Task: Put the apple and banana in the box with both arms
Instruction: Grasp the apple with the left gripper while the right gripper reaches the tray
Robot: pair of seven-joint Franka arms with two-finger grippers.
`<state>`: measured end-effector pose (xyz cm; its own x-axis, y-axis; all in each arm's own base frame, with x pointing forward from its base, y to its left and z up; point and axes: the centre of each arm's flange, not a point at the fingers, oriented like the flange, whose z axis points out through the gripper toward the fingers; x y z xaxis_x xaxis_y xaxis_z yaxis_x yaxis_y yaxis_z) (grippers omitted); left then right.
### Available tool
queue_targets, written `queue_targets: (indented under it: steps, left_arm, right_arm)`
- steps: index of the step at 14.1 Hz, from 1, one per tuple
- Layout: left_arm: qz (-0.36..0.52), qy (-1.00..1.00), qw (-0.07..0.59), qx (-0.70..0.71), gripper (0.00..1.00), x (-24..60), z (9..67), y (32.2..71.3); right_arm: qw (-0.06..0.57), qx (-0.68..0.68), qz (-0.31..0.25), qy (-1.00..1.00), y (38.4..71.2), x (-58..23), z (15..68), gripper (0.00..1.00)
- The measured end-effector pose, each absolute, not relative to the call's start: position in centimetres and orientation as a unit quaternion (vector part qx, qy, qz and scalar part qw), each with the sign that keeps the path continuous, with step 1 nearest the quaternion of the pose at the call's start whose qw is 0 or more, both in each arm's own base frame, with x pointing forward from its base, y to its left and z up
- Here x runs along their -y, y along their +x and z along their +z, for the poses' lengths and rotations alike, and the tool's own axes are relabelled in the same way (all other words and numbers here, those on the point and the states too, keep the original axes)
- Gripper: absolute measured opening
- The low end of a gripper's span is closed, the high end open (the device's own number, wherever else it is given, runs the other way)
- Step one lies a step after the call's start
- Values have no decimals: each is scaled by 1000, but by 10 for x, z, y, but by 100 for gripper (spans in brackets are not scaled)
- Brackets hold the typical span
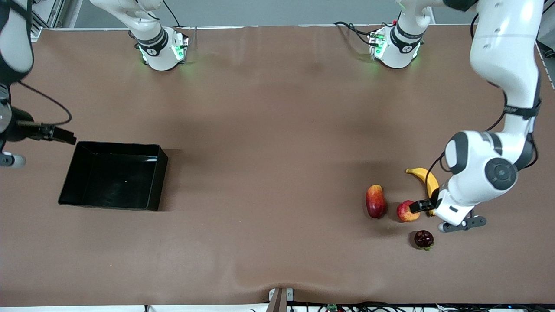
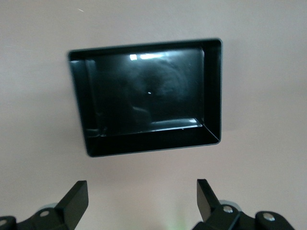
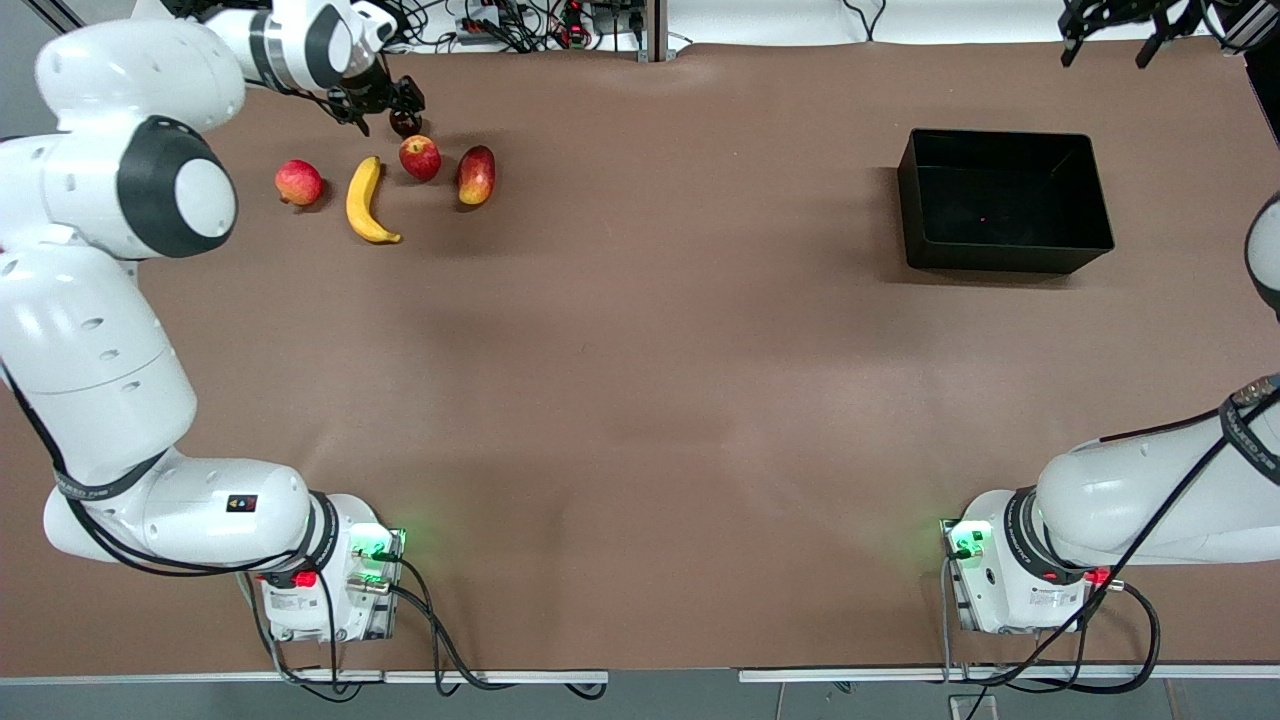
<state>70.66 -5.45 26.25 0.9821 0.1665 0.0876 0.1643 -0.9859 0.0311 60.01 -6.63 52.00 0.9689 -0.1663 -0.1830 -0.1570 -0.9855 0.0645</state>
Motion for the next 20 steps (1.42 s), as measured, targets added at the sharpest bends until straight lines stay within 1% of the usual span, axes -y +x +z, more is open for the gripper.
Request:
queue_targets:
  steps: [3, 6, 11, 15, 16, 17, 18, 20]
  left_arm:
    - [60, 995, 17, -83, 100, 56, 235, 712]
    - [58, 994, 18, -86, 100, 60, 230, 712]
    - [49, 995, 18, -83, 100, 83, 218, 707]
    - [40, 995, 16, -86, 100, 81, 208, 703]
    - [39, 995, 16, -88, 93, 79, 207, 703]
    - [39, 995, 15, -89, 81, 78, 207, 703]
    - [36, 995, 15, -89, 75, 78, 209, 703]
    - [24, 996, 12, -88, 75, 78, 216, 702]
  right_arm:
    - [19, 93, -115, 989, 612, 112, 470, 100]
    - [12, 83, -102, 991, 619, 160, 420, 100]
    - [8, 62, -77, 995, 617, 205, 355, 100]
    - [1, 56, -85, 995, 616, 235, 289, 100]
    - [0, 55, -86, 995, 617, 235, 277, 100]
    - [-1, 55, -88, 995, 618, 235, 265, 100]
    - [-2, 55, -91, 994, 617, 236, 254, 100]
    - [-4, 56, -98, 994, 616, 237, 240, 100]
